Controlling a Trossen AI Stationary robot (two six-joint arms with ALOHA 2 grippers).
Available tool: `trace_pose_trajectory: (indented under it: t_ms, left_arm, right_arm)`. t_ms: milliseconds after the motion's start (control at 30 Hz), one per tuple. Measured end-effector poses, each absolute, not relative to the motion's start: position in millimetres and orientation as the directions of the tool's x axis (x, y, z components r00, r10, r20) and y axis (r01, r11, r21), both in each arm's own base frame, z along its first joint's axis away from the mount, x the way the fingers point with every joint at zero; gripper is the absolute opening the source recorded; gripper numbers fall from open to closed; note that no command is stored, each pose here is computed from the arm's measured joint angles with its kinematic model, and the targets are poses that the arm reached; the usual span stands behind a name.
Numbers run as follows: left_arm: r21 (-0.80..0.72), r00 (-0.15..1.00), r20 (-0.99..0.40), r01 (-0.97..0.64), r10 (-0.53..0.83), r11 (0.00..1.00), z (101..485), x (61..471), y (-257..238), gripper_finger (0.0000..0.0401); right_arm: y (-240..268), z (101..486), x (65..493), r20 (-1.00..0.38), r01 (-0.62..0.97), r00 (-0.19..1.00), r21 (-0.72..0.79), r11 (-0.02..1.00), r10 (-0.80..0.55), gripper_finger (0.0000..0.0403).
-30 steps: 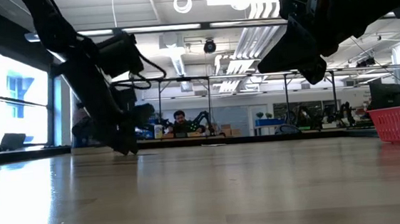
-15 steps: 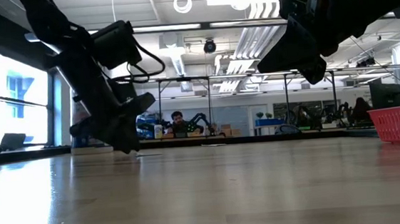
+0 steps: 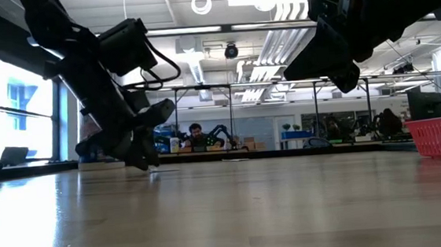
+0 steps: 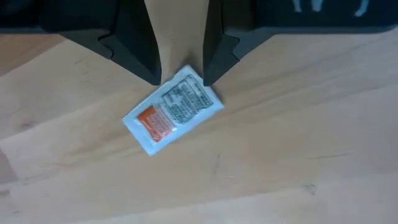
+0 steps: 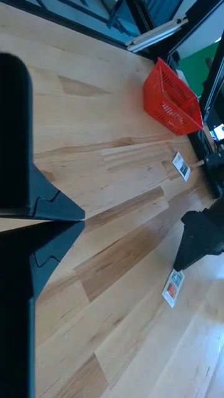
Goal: Pick & Place First Aid Supplies
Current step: Put the ointment pack into the left red bin
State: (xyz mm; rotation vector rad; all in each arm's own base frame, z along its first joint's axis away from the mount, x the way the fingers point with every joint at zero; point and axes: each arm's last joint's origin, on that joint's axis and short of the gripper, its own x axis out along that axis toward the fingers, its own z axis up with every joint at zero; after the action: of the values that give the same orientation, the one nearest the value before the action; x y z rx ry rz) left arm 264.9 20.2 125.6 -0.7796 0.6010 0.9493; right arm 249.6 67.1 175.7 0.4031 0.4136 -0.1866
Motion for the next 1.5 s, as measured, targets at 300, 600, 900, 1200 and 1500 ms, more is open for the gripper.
trace_pose_trajectory:
  t_ms: [300, 600, 900, 1200, 1500]
  left_arm:
    - [-0.338, 0.452, -0.741, -0.89, 0.497, 0.306, 118.4, 268.4, 20.7, 0.0117]
    - [-0.359, 0.442, -0.724, -0.897, 0.529, 0.258, 118.4, 268.4, 22.5, 0.0109]
    - [-0.366, 0.424, -0.731, -0.905, 0.535, 0.218, 109.1, 271.4, 34.2, 0.0065]
    - [-0.363, 0.422, -0.712, -0.905, 0.561, 0.221, 101.8, 275.6, 35.2, 0.0063]
    - [-0.341, 0.426, -0.71, -0.904, 0.56, 0.257, 107.0, 281.7, 36.3, 0.0063]
  right_arm:
    - [67.1, 175.5, 249.5, -0.426, 0.256, 0.9, 0.341, 0.904, -0.094, 0.0007]
    - [67.1, 175.5, 249.5, -0.426, 0.256, 0.9, 0.341, 0.904, -0.094, 0.0007]
    - [67.0, 175.5, 249.5, -0.426, 0.256, 0.9, 0.341, 0.904, -0.095, 0.0007]
    - [67.1, 175.4, 249.4, -0.426, 0.256, 0.9, 0.341, 0.904, -0.094, 0.0004]
    - [67.1, 175.4, 249.5, -0.426, 0.256, 0.9, 0.341, 0.904, -0.094, 0.0003]
